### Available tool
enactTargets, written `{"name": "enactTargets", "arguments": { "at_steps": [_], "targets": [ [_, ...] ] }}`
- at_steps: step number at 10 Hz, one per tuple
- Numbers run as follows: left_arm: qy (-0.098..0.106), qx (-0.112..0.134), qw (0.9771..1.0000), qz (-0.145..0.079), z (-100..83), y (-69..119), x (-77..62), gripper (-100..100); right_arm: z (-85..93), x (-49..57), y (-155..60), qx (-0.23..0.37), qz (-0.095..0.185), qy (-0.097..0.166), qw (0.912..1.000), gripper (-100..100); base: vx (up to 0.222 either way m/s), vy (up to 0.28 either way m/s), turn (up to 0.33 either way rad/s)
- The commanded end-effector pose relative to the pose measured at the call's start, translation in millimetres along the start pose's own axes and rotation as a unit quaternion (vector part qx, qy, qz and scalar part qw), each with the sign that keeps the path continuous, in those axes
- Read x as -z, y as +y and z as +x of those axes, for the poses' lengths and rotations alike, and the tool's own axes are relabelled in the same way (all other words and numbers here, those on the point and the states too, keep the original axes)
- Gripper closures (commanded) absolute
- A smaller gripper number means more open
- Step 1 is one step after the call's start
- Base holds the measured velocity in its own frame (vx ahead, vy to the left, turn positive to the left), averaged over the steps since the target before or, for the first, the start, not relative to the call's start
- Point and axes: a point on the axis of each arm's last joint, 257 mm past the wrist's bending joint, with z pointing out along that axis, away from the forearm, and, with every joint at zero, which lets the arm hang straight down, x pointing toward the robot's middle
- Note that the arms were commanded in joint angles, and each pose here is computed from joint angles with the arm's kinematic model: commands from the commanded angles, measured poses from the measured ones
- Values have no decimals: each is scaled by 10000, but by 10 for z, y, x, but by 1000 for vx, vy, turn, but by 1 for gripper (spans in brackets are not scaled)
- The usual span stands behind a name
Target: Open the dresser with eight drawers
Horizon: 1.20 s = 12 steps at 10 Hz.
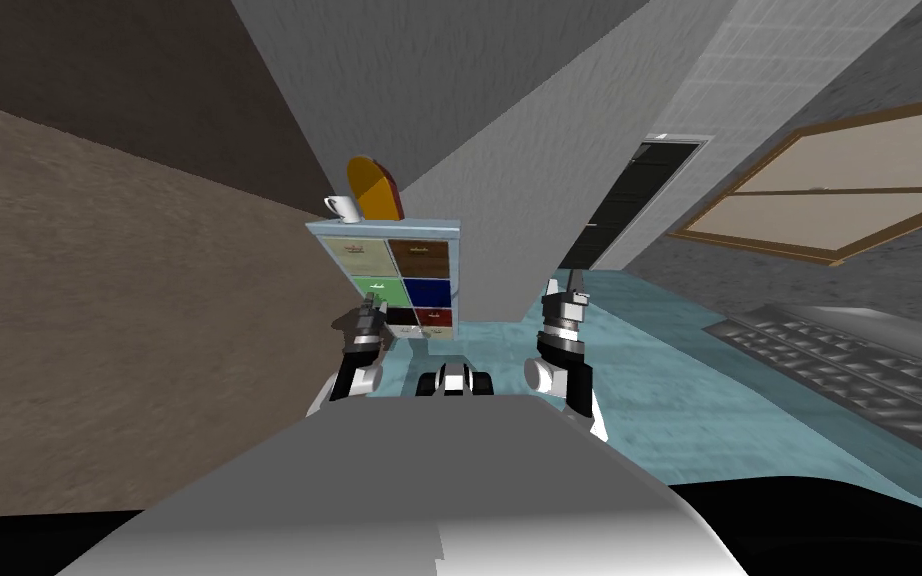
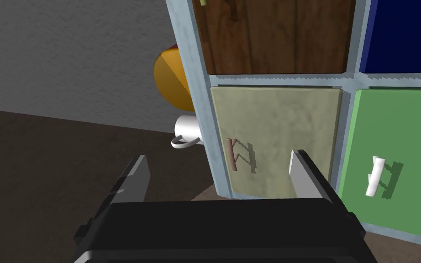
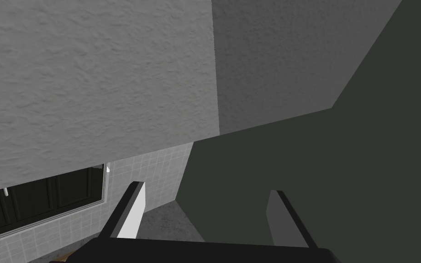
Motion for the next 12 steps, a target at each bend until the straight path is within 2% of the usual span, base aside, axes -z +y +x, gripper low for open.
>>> {"name": "enactTargets", "arguments": {
  "at_steps": [1,6,7,12],
  "targets": [
    [-5,-14,9999,-115,18,157,30,-100,0,0,0,0,0,0,10000,0,65,-35,-14],
    [22,-70,9993,-373,43,498,118,-100,0,0,0,0,0,0,10000,0,79,-45,-17],
    [46,-104,9988,-467,50,619,154,-100,0,0,0,0,0,0,10000,0,116,-56,-27],
    [108,-188,9971,-728,73,947,270,-100,0,0,0,0,0,0,10000,0,91,-46,-20]
  ]
}}
